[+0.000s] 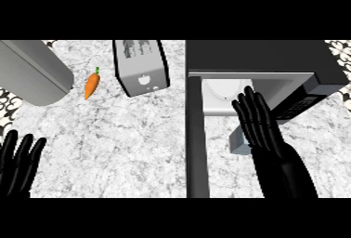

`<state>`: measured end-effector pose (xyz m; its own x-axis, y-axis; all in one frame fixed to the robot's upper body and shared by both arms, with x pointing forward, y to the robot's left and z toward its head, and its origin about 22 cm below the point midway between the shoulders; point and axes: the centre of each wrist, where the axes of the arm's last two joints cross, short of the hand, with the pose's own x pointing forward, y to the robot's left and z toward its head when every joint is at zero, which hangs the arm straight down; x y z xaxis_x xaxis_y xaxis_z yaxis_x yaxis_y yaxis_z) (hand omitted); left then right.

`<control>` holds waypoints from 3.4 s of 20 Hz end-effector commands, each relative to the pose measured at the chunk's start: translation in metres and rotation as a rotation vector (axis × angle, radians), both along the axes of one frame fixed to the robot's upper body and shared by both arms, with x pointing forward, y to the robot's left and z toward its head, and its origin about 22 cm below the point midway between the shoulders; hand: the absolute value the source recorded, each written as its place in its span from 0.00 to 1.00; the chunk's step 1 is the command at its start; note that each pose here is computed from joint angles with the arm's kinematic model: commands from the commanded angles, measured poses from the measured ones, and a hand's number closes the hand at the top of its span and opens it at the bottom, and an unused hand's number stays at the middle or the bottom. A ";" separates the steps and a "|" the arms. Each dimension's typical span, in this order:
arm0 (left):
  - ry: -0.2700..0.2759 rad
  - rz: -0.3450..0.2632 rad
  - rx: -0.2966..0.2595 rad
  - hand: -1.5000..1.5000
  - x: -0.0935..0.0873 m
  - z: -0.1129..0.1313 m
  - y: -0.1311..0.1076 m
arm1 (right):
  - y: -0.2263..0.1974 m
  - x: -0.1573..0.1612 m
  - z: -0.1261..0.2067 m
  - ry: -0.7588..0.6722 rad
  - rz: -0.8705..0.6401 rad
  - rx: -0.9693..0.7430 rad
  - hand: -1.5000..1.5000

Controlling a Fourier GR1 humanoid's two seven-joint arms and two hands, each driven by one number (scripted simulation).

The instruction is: Pick up the milk, place it into the microwave and close the microwave

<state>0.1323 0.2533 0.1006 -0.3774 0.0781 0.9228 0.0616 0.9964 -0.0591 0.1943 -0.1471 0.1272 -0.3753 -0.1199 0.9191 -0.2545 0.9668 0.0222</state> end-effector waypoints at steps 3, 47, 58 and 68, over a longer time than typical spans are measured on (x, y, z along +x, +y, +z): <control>0.001 -0.004 -0.016 0.00 0.002 -0.008 0.007 | -0.003 0.019 -0.017 0.045 -0.081 -0.003 0.00; 0.004 -0.019 -0.009 0.00 -0.029 -0.008 0.020 | -0.096 0.068 -0.215 0.140 -0.265 -0.154 0.00; 0.002 -0.026 -0.011 0.00 -0.047 -0.018 0.020 | -0.164 0.058 -0.251 0.220 -0.353 -0.195 0.00; 0.008 -0.026 -0.008 0.00 -0.032 -0.016 0.020 | -0.127 0.073 -0.257 0.183 0.139 0.082 1.00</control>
